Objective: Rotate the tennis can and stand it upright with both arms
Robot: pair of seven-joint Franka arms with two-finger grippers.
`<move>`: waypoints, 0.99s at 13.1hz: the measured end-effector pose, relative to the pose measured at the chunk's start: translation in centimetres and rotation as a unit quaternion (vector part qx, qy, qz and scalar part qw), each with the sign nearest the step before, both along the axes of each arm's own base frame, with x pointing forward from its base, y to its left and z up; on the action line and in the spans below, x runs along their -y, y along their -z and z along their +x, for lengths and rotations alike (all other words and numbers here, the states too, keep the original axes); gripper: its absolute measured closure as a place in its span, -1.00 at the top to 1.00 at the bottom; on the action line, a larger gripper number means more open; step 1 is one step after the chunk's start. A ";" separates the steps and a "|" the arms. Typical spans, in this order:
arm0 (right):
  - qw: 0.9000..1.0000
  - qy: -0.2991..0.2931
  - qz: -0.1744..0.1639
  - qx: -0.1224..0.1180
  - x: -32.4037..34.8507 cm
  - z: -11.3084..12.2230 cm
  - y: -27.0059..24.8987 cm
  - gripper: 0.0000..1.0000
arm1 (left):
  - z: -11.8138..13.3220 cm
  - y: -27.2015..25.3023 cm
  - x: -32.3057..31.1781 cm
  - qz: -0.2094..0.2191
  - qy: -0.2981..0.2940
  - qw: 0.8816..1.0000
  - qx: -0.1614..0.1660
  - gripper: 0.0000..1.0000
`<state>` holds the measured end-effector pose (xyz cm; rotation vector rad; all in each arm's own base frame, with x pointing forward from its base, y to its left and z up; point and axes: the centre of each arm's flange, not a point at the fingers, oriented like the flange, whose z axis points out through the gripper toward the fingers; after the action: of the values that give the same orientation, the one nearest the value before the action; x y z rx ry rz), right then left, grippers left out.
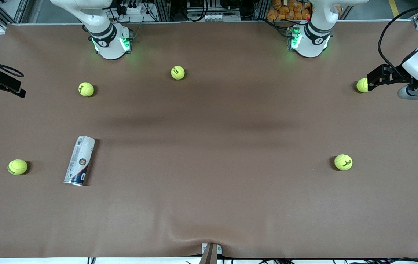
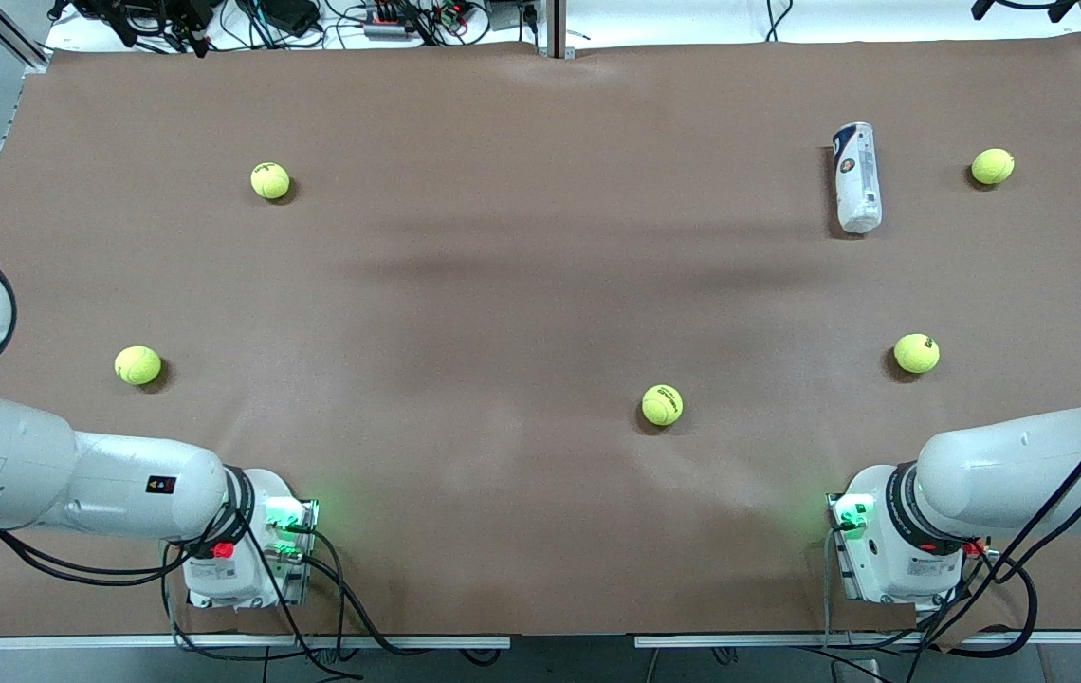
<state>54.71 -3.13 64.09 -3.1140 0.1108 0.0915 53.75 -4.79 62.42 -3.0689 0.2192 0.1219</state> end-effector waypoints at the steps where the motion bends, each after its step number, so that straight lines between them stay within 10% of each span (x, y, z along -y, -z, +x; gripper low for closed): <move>1: 1.000 0.000 0.000 0.000 0.0 0.0 0.0 1.00 | 0.0 0.0 -0.1 0.000 -0.001 1.000 0.000 1.00; 13: 1.000 0.000 0.000 -0.003 0.0 0.2 0.3 1.00 | 0.2 -0.6 -1.7 -0.002 -0.016 1.000 0.007 1.00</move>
<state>54.87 -3.10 63.78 -3.1136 0.1097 0.1013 53.91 -3.12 63.06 -3.0763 0.1690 0.1020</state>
